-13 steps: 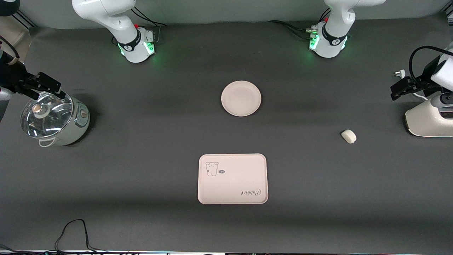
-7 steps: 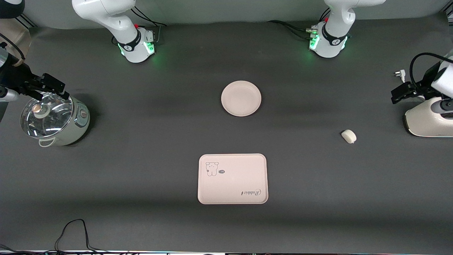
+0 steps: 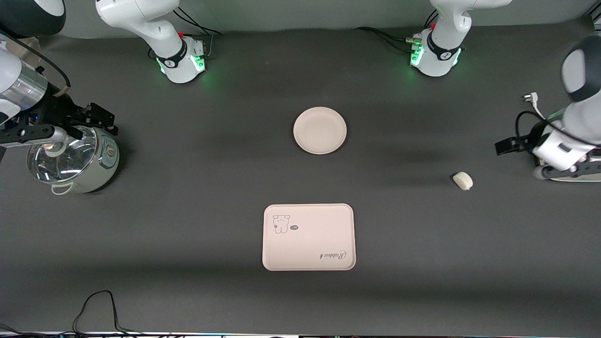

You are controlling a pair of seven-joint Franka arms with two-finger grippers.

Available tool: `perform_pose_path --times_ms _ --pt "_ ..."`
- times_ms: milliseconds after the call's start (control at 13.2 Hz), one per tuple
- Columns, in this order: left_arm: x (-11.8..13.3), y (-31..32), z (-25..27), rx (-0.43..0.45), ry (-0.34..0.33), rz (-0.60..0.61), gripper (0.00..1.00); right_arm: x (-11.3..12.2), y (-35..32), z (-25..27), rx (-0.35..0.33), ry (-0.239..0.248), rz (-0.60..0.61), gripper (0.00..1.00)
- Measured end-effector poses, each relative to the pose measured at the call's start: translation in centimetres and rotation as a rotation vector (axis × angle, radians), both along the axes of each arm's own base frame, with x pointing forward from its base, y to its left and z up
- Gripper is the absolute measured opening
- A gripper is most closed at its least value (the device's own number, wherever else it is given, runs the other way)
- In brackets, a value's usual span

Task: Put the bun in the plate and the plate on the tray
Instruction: 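Move the left gripper down toward the small white bun, then grasp the bun with the left gripper and lift it toward the plate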

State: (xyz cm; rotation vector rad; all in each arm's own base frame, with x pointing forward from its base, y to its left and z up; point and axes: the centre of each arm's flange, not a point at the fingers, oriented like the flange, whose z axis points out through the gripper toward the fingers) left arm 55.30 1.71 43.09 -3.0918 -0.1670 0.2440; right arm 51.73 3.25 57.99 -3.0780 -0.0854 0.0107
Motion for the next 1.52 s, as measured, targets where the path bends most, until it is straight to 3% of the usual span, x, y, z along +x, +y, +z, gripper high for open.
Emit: perform_pose_path --times_ms 303,682,1062,1289,1517 --pt "-1.1 1.5 -11.9 -0.019 0.007 0.043 1.0 0.0 2.0 -0.3 -0.003 0.006 0.037 1.0" --pt "-0.2 2.2 -20.9 -0.047 0.007 0.1 1.0 0.3 2.7 -1.0 -0.01 0.02 0.047 1.0" --pt "-0.1 1.9 -24.3 -0.058 0.003 0.12 1.0 0.4 2.9 -1.2 -0.002 0.022 0.046 1.0" --pt "-0.1 1.8 -24.8 -0.059 0.007 0.121 1.0 0.6 4.0 -1.1 0.1 0.023 0.031 1.0" --pt "-0.1 1.8 -24.8 -0.059 0.006 0.121 0.98 1.4 6.3 -1.3 0.109 0.02 0.059 1.0"
